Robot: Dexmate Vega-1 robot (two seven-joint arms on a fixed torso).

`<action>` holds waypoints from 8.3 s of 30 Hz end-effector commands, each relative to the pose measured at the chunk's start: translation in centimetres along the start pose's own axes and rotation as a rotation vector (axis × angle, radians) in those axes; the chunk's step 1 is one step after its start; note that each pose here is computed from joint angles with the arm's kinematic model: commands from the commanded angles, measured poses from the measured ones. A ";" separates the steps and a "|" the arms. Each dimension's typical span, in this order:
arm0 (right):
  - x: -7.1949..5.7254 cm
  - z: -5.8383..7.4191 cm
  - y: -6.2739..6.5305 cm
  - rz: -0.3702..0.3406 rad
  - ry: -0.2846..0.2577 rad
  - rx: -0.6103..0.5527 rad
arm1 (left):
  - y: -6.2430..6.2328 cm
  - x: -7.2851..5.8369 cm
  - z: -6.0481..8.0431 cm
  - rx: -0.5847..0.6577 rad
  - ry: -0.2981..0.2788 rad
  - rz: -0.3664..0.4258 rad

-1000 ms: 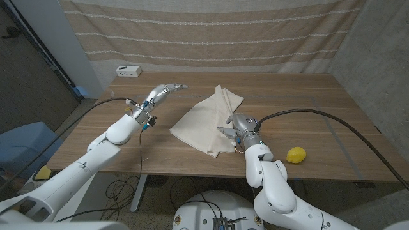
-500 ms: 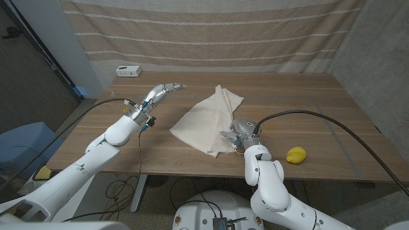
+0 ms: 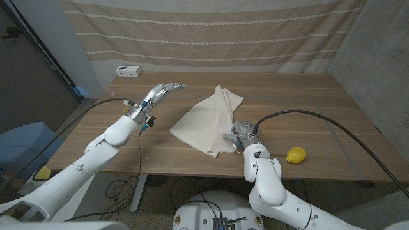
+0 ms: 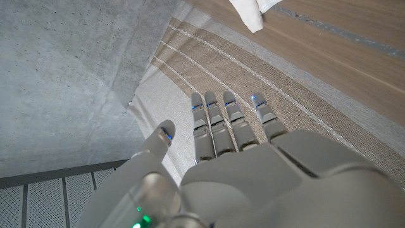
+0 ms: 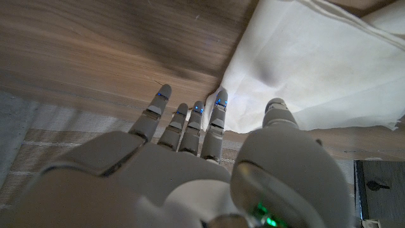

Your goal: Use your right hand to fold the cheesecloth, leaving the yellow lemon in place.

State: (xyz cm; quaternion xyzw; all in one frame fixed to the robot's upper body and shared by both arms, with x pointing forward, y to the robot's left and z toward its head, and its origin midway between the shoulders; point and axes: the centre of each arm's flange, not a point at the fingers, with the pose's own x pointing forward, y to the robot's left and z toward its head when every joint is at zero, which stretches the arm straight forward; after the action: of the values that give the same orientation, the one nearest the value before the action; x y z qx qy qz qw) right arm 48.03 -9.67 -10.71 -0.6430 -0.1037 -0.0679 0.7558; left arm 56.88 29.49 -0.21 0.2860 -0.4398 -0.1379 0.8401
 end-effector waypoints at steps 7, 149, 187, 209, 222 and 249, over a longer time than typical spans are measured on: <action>0.2 -0.4 -0.2 -0.093 0.063 -0.032 | 0.0 0.4 -0.1 0.005 0.006 -0.013; 5.7 -2.9 -0.8 0.324 -0.221 0.408 | 0.9 1.2 -0.3 0.034 0.029 0.004; 4.1 -3.3 -0.4 -0.190 -0.030 -0.019 | 0.9 3.0 -0.8 0.023 0.016 -0.030; 2.7 -5.3 -4.3 -0.207 -0.316 0.836 | 0.7 3.4 -0.6 0.025 0.003 -0.030; 3.7 -3.1 -5.6 -0.116 -0.480 0.990 | 0.9 2.6 -0.2 0.026 -0.008 0.000; 6.3 1.7 -4.5 0.160 -0.595 0.856 | 1.3 1.6 0.5 0.026 -0.026 0.039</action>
State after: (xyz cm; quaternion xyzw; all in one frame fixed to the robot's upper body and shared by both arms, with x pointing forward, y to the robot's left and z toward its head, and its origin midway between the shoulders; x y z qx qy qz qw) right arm 51.87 -10.57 -4.42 -0.2409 -0.3216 0.1610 0.9015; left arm 57.78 29.34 1.84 0.2871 -0.4547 -0.1265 0.8336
